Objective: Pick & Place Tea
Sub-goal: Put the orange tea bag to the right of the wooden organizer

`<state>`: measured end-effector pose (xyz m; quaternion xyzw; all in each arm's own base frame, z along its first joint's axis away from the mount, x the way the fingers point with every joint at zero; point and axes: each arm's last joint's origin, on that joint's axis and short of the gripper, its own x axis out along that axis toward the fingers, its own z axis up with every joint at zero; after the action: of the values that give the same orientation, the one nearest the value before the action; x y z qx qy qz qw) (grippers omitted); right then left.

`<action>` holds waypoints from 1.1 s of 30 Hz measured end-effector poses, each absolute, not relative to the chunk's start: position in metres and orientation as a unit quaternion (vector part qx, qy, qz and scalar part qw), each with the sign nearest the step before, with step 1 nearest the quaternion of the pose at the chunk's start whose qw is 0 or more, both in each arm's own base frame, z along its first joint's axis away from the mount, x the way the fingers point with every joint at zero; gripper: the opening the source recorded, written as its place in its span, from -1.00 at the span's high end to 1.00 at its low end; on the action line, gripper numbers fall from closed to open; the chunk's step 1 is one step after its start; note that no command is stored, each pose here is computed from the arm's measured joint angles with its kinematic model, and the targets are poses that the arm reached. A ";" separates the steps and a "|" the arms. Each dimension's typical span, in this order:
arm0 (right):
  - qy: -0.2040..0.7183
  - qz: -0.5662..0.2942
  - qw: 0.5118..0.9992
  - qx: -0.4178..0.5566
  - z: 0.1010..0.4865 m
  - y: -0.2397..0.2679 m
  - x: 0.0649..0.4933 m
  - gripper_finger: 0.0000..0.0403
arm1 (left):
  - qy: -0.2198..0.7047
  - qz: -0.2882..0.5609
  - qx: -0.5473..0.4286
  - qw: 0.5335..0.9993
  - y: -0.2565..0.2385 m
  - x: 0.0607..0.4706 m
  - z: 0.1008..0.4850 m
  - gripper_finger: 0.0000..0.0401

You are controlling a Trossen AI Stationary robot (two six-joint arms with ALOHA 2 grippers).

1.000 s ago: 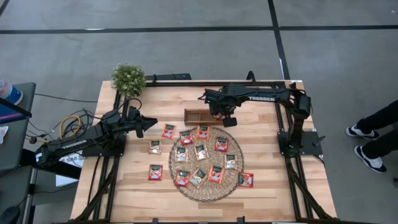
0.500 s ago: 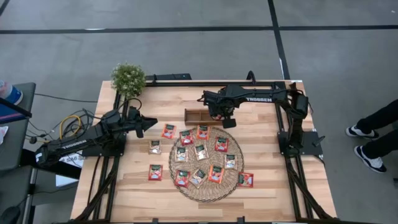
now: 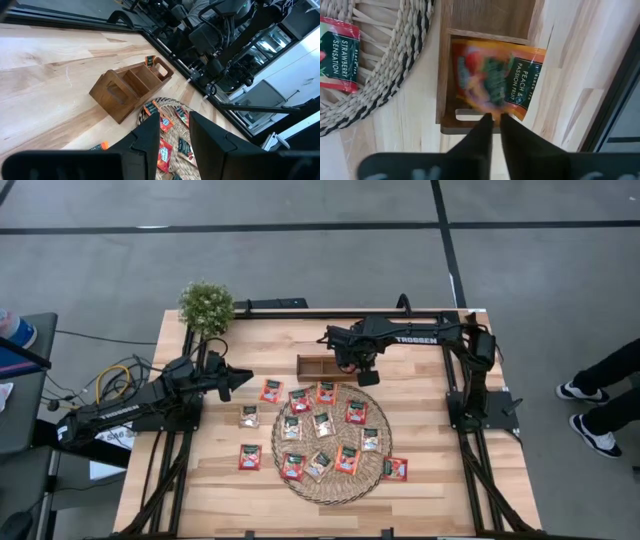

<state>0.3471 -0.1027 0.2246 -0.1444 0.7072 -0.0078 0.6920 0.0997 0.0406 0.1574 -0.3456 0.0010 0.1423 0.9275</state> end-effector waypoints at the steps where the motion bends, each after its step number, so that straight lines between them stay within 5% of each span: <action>1: 0.706 -0.009 0.693 -0.145 0.225 -0.103 0.347 0.73 | 0.001 0.142 -0.346 0.928 0.041 0.100 0.157 0.52; 12: 0.722 -0.077 0.677 -0.124 0.233 -0.101 0.342 0.32 | 0.001 0.142 -0.348 0.926 0.041 0.100 0.157 0.52; 19: 0.736 -0.062 0.667 -0.103 0.253 -0.079 0.330 0.32 | 0.001 0.142 -0.348 0.927 0.041 0.100 0.157 0.52; 33: 0.670 0.050 0.740 -0.018 0.301 -0.016 0.286 0.36 | 0.001 0.141 -0.351 0.926 0.041 0.100 0.157 0.52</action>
<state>0.2857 -0.0161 0.3011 -0.0178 0.6704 0.0503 0.7401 0.0998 0.0405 0.1574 -0.3505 0.0008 0.1410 0.9259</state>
